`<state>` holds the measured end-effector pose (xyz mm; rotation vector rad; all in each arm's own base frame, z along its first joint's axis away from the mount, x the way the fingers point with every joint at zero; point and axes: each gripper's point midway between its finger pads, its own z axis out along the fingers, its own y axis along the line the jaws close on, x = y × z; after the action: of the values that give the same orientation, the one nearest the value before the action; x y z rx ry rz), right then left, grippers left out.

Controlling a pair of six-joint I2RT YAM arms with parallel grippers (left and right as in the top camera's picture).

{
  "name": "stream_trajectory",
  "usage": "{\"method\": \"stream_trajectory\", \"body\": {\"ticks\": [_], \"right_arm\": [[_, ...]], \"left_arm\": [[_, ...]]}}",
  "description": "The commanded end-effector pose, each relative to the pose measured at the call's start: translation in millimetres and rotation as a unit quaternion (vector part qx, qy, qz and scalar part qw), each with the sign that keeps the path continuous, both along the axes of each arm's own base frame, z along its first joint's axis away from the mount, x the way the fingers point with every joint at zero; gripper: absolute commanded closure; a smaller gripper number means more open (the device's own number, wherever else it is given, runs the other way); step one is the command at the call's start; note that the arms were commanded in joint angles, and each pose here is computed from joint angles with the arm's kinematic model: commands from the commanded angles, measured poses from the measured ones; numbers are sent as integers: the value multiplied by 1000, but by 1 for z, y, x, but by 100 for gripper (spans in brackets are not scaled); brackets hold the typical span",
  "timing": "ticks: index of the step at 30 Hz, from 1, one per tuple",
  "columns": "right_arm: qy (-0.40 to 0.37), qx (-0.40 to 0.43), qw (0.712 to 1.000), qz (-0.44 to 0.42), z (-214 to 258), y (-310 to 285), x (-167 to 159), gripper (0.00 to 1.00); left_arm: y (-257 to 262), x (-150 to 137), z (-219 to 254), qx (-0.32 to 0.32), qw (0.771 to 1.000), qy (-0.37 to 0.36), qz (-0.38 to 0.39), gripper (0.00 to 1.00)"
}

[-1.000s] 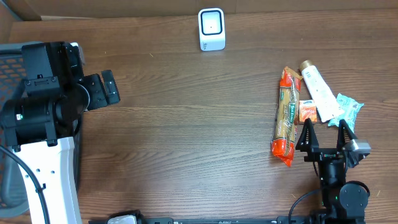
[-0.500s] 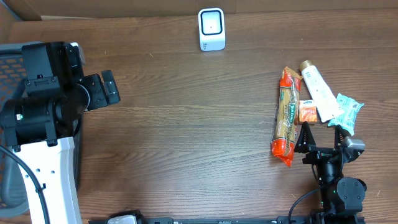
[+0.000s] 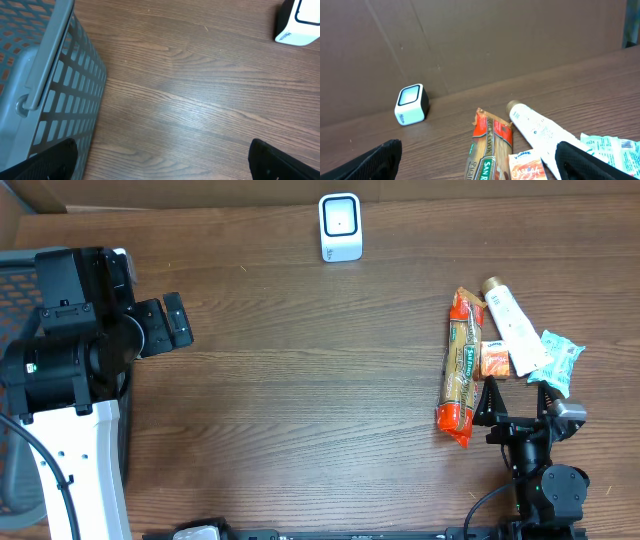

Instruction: Scan the item barcode

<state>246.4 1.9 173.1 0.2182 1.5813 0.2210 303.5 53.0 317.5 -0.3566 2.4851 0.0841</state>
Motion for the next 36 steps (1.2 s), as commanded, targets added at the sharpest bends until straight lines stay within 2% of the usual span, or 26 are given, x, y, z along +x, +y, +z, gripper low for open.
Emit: {"method": "stream_trajectory", "body": {"ticks": [1, 28, 31, 36], "right_arm": [[0, 2, 1000, 5, -3, 2, 0, 0], [0, 2, 1000, 5, -3, 2, 0, 0], [0, 2, 1000, 5, -3, 2, 0, 0], [0, 2, 1000, 5, -3, 2, 0, 0]], "left_arm": [[-1, 2, 1, 3, 1000, -1, -9, 0], [-2, -3, 8, 5, 1000, -13, -10, 0], [-1, -4, 18, 21, 999, -38, -7, 0], [-13, 11, 41, 23, 988, -147, -24, 0]]}}
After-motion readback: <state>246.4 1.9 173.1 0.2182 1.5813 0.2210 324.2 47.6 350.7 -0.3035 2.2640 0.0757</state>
